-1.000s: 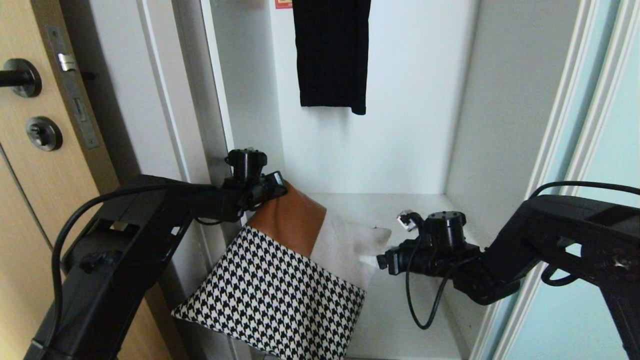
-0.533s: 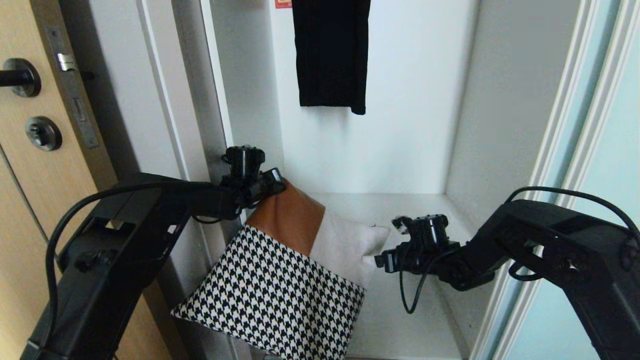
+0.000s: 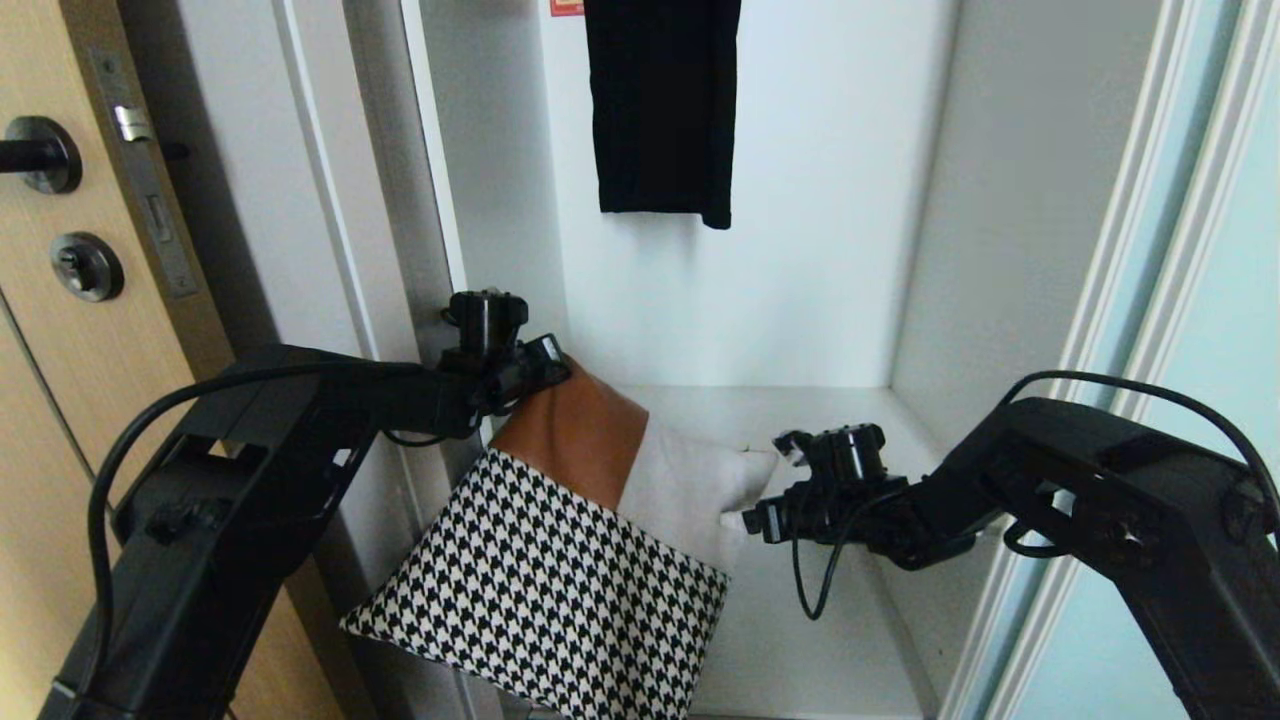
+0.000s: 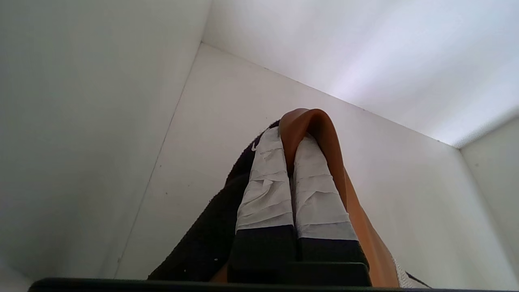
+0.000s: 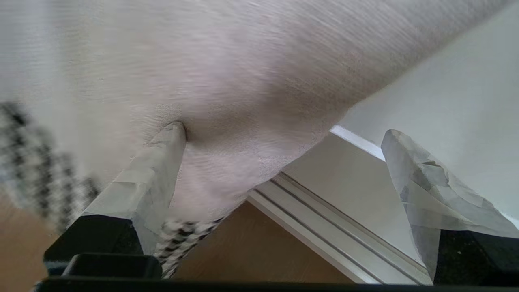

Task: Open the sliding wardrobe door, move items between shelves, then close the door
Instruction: Place the pillow on the higher shelf

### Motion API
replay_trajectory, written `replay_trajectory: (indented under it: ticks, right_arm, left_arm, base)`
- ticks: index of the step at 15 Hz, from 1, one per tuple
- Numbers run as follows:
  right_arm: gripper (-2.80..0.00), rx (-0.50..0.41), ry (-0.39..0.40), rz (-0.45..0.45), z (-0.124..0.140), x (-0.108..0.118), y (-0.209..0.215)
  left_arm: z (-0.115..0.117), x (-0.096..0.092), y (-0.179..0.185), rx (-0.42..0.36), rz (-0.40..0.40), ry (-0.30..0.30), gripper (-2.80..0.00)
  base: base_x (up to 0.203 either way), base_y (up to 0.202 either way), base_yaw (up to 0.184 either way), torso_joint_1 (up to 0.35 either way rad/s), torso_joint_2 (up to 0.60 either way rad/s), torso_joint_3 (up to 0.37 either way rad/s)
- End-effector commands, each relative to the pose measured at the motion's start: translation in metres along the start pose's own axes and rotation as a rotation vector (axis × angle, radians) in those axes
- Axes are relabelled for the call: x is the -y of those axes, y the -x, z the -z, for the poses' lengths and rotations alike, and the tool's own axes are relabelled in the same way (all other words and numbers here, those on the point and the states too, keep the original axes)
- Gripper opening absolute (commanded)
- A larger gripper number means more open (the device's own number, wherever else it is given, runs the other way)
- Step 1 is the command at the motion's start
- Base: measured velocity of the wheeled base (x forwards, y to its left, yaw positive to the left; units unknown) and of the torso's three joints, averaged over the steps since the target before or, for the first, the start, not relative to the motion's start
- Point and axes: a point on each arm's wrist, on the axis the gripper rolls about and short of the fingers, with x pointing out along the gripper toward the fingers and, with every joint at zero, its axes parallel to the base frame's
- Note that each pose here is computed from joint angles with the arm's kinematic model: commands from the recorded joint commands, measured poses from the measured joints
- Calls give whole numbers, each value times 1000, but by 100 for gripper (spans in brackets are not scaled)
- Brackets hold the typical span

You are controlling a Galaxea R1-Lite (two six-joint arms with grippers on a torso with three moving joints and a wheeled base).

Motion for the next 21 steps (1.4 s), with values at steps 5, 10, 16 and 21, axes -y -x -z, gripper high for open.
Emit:
replay_trajectory:
  ticks: [5, 10, 16, 21]
  right_arm:
    - [0, -8, 10, -115, 0, -4, -2]
    - [0, 20, 27, -154, -8, 0, -16]
    - [-280, 11, 26, -158, -7, -3, -17]
    - [-280, 9, 26, -160, -5, -2, -19]
  left_arm:
    - [4, -2, -2, -9, -3, 2, -280]
    - [6, -3, -3, -14, 2, 2, -280]
    - [8, -4, -4, -21, 3, 10, -280]
    - [9, -4, -4, -22, 4, 10, -280]
  base:
    - [0, 0, 0, 0, 0, 0]
    - [0, 0, 0, 0, 0, 0]
    - [0, 0, 0, 0, 0, 0]
    - [0, 0, 0, 0, 0, 0]
